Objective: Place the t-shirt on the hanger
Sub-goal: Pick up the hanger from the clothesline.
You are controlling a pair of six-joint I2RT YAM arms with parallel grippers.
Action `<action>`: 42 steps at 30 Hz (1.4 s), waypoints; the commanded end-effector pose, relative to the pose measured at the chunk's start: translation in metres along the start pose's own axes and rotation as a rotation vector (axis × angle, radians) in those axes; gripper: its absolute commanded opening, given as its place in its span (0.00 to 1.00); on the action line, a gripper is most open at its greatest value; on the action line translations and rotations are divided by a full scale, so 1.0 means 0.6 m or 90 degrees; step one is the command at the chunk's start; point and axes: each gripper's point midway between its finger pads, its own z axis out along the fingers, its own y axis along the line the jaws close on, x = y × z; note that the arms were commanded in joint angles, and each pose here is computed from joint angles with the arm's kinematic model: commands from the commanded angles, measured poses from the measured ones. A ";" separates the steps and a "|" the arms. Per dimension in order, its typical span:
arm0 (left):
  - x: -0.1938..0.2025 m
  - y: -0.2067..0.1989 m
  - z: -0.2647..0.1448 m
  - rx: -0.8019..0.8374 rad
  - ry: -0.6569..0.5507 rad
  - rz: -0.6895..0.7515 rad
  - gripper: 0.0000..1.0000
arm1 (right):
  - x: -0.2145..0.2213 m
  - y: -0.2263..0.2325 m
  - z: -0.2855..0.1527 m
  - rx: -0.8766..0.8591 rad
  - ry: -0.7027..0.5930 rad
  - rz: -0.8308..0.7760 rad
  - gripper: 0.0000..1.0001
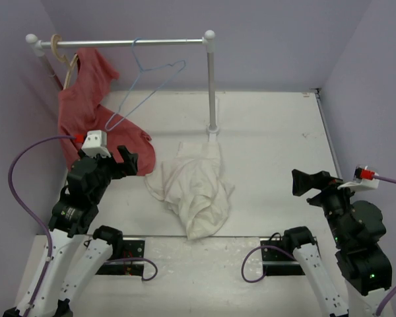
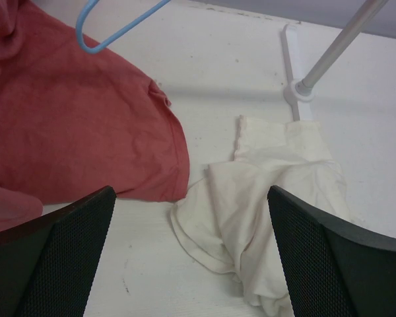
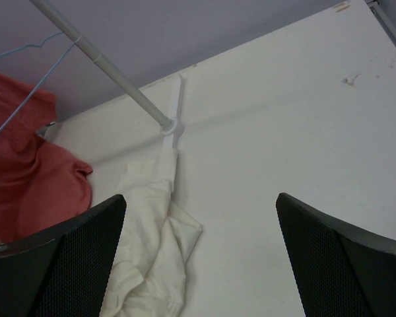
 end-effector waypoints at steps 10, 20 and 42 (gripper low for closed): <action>-0.002 -0.009 0.012 0.014 -0.001 0.000 1.00 | -0.003 0.008 0.003 -0.019 -0.012 0.000 0.99; -0.006 -0.038 0.018 0.055 0.025 -0.033 1.00 | -0.002 0.021 0.008 -0.041 -0.002 -0.005 0.99; -0.035 0.003 -0.035 0.000 -0.085 -0.070 1.00 | 0.070 0.284 0.214 -0.313 0.240 -0.001 0.99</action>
